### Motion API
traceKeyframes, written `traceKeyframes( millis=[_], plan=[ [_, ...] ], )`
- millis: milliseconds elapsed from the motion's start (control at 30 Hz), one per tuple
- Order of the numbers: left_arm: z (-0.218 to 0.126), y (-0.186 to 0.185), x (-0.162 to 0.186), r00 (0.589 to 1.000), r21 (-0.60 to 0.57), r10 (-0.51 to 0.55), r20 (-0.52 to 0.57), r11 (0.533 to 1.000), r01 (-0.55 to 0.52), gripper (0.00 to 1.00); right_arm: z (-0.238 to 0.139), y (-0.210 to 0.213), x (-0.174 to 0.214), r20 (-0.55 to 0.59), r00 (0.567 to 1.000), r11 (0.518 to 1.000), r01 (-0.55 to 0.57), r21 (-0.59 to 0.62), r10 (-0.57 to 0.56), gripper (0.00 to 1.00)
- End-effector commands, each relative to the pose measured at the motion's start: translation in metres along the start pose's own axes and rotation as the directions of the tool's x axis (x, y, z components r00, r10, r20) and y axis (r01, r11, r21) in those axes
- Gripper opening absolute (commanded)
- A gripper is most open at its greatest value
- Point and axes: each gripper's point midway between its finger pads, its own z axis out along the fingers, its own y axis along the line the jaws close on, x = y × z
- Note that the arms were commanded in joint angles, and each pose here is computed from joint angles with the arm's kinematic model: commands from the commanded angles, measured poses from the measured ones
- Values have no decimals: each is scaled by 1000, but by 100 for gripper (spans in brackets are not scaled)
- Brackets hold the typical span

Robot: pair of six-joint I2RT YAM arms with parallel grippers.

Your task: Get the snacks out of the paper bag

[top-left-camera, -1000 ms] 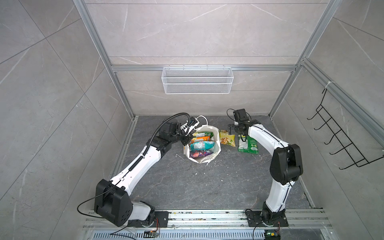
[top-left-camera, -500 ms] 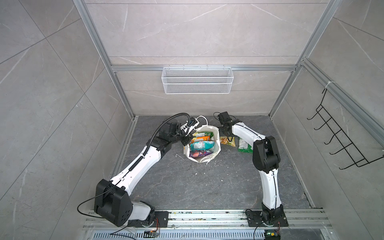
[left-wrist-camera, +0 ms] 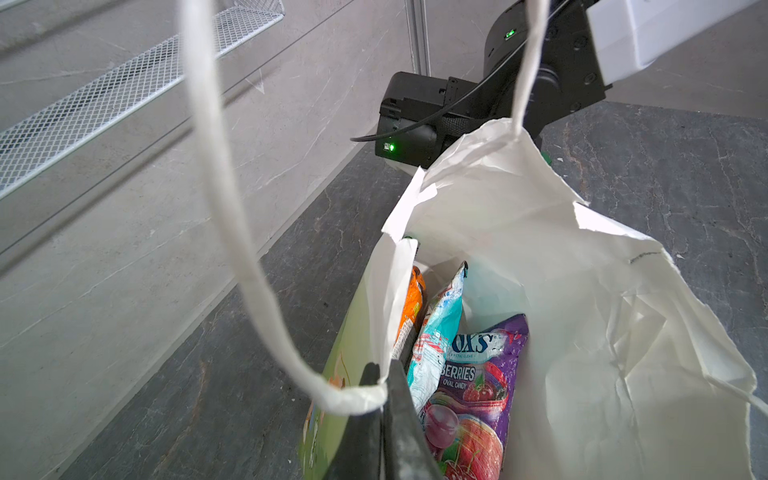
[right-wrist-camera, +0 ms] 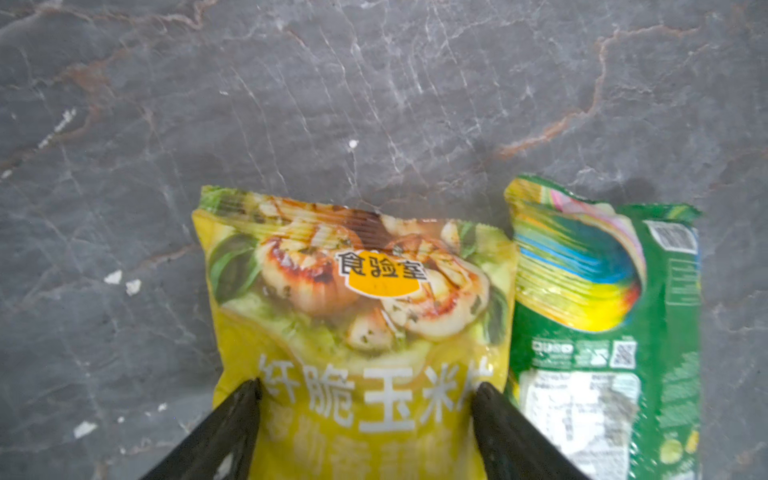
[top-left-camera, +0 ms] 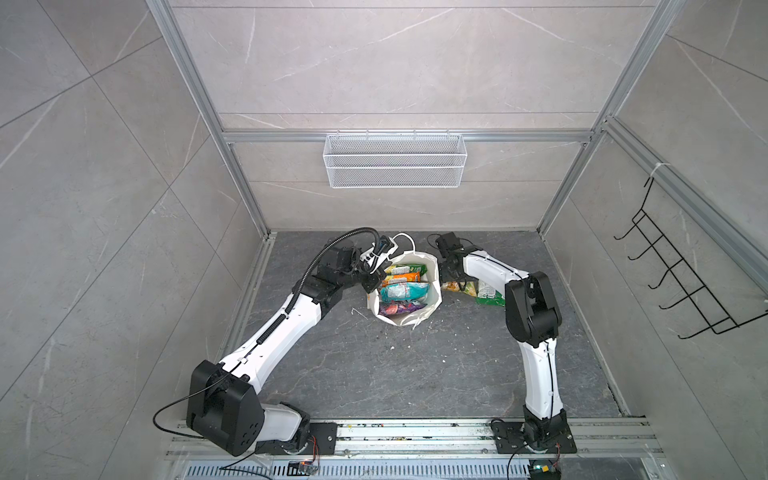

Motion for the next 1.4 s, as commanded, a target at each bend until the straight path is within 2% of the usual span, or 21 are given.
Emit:
traceKeyframes(
  millis=[0, 300, 467, 633, 733, 833, 967, 1033, 1133, 1233, 1367],
  plan=[
    [-9, -3, -19, 998, 15, -3, 68, 1000, 2, 0, -11, -10, 8, -12, 1000, 1000, 15, 24, -15, 80],
    [-10, -3, -17, 998, 8, 5, 64, 1000, -5, 0, -17, -17, 22, -23, 999, 999, 48, 16, -48, 78],
    [-9, -3, -16, 998, 9, 0, 68, 1000, -1, 0, -21, -28, 25, -28, 996, 995, 82, 62, -80, 78],
    [-8, -4, -15, 997, 10, 4, 74, 1000, -5, 0, -26, -23, 20, -2, 993, 993, 118, 25, -118, 78],
    [-8, -4, -15, 998, 14, 5, 64, 1000, -6, 0, -29, -25, 20, -18, 990, 990, 139, 30, -139, 75],
    [-10, -4, -15, 998, 8, 12, 69, 1000, -12, 0, -36, -28, 16, -1, 992, 991, 128, 34, -128, 85],
    [-13, -3, -18, 997, 1, 19, 72, 1000, -19, 0, -63, -28, 0, 60, 997, 997, 54, -58, -50, 93],
    [-13, -3, -17, 997, 1, 18, 75, 1000, -19, 0, -79, -33, -11, 77, 997, 994, 11, -108, -3, 93],
    [-11, -3, -18, 997, 3, 14, 75, 1000, -14, 0, -96, -70, -31, 117, 982, 977, -130, -171, 151, 96],
    [-11, -4, -19, 997, 13, 14, 71, 1000, -15, 0, -86, -113, -39, 103, 939, 923, -294, -250, 327, 99],
    [-10, -4, -20, 995, 4, 13, 102, 1000, -14, 0, -55, -152, -29, 25, 917, 902, -386, -193, 397, 97]
  ],
)
